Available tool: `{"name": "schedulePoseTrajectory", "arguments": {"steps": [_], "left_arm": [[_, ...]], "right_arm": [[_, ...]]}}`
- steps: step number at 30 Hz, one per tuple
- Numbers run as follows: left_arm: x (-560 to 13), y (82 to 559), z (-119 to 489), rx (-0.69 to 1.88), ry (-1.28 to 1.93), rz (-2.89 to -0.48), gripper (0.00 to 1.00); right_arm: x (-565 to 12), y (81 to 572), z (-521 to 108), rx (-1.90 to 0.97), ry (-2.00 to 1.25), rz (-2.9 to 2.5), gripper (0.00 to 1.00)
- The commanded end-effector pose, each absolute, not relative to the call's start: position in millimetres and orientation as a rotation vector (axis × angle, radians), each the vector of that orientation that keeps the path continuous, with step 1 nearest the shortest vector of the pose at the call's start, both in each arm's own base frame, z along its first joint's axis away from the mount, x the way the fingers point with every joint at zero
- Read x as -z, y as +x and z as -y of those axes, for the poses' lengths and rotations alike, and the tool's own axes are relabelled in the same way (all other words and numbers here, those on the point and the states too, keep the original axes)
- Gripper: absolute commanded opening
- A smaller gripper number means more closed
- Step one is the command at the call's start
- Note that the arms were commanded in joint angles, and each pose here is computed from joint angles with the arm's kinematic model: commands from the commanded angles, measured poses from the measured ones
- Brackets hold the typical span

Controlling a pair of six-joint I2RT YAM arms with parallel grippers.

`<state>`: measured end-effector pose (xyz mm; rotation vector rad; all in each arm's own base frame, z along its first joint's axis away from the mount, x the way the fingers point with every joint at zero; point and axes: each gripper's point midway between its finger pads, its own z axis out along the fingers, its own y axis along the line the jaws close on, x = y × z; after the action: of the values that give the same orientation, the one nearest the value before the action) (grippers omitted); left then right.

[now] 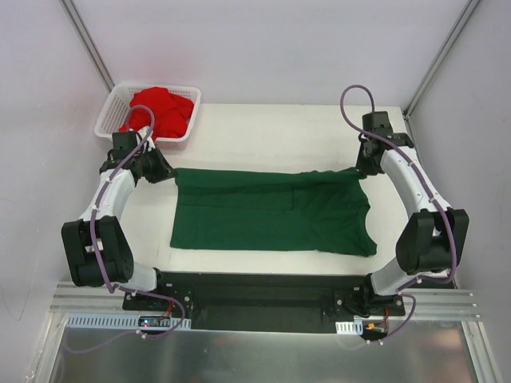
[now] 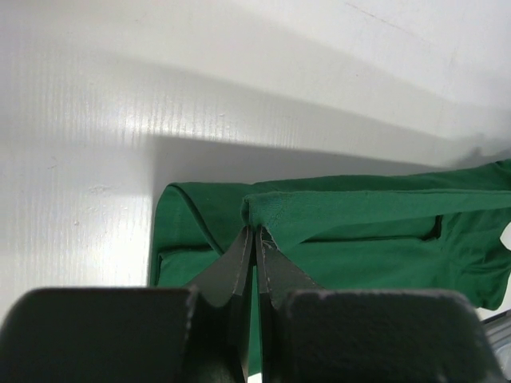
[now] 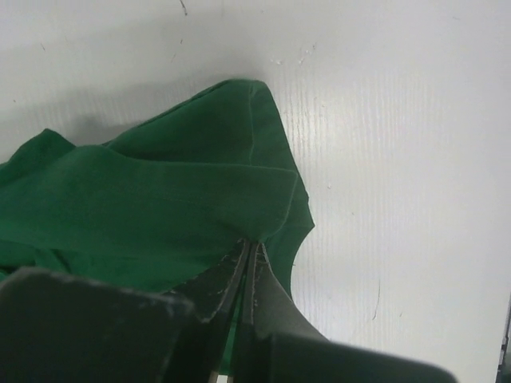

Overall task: Fold and stack the t-shirts
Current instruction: Fold the other side of the tshirt into a rectangle

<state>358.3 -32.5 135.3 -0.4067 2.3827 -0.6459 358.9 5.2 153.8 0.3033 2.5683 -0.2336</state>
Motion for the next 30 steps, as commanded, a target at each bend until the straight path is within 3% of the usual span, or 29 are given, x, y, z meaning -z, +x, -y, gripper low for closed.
{"name": "schedulePoseTrajectory", "arguments": {"steps": [1,30], "left_arm": [[-142,354,27,0.623,-0.381,-2.369,0.00],[-136,348,26,0.616,-0.407,-2.389,0.00]], "right_arm": [[-168,350,15,0.284,0.415,-2.516,0.01],[-171,268,10,0.107,0.566,-2.473,0.01]]}}
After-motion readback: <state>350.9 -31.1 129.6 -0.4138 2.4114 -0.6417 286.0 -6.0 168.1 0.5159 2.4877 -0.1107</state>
